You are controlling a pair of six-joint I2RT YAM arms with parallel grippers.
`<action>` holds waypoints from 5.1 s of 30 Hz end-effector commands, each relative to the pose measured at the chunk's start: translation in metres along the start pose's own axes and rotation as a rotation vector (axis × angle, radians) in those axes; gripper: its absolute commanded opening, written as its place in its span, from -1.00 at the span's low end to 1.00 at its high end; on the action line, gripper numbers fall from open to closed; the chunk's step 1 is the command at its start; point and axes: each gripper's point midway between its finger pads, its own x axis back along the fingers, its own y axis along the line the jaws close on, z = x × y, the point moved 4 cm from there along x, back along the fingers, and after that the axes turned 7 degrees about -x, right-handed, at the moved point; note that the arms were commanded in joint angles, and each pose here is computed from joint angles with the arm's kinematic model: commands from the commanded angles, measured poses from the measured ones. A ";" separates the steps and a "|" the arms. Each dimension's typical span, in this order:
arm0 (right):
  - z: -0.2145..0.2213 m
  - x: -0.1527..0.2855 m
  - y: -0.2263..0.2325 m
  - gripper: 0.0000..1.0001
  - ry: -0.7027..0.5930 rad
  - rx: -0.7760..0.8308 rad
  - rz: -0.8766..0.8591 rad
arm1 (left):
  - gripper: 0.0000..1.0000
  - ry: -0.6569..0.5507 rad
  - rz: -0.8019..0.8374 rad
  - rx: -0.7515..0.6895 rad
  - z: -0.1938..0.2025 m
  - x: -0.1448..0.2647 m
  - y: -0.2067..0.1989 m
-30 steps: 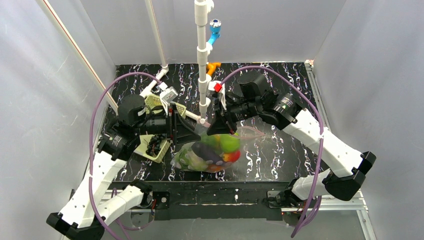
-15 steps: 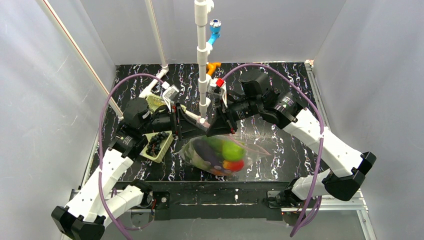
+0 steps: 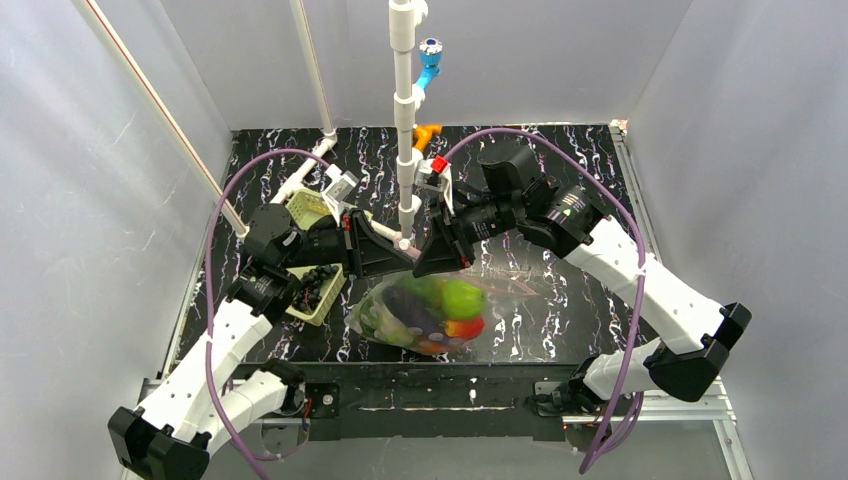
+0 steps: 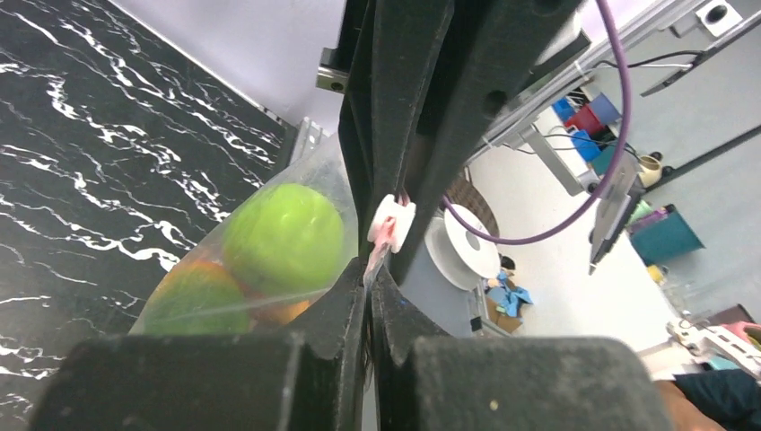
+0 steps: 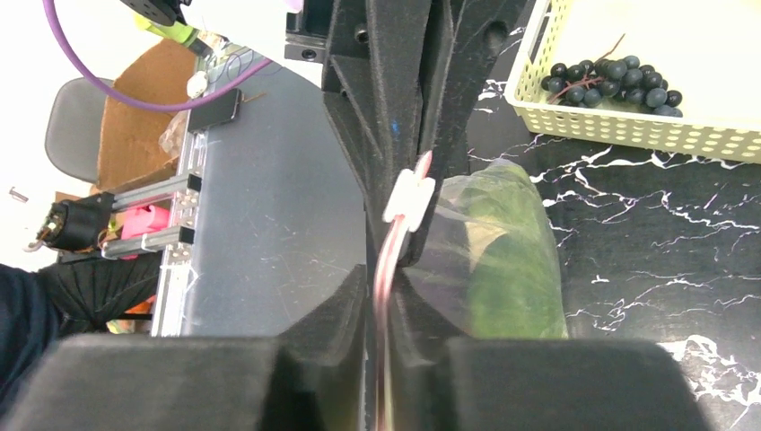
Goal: Place the food in the zip-top bag and seal the zipper
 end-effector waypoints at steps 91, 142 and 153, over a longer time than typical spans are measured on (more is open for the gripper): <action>0.084 0.097 -0.014 -0.97 -0.269 0.051 0.457 | -1.00 -0.067 -0.885 -0.273 -0.012 0.102 0.042; 0.026 0.018 -0.059 -0.96 -0.184 -0.045 0.374 | -1.00 -0.017 -0.368 -0.071 -0.005 0.047 0.015; 0.031 0.077 -0.100 -0.97 -0.391 -0.282 0.738 | -0.09 0.021 -0.447 -0.072 -0.025 0.051 0.006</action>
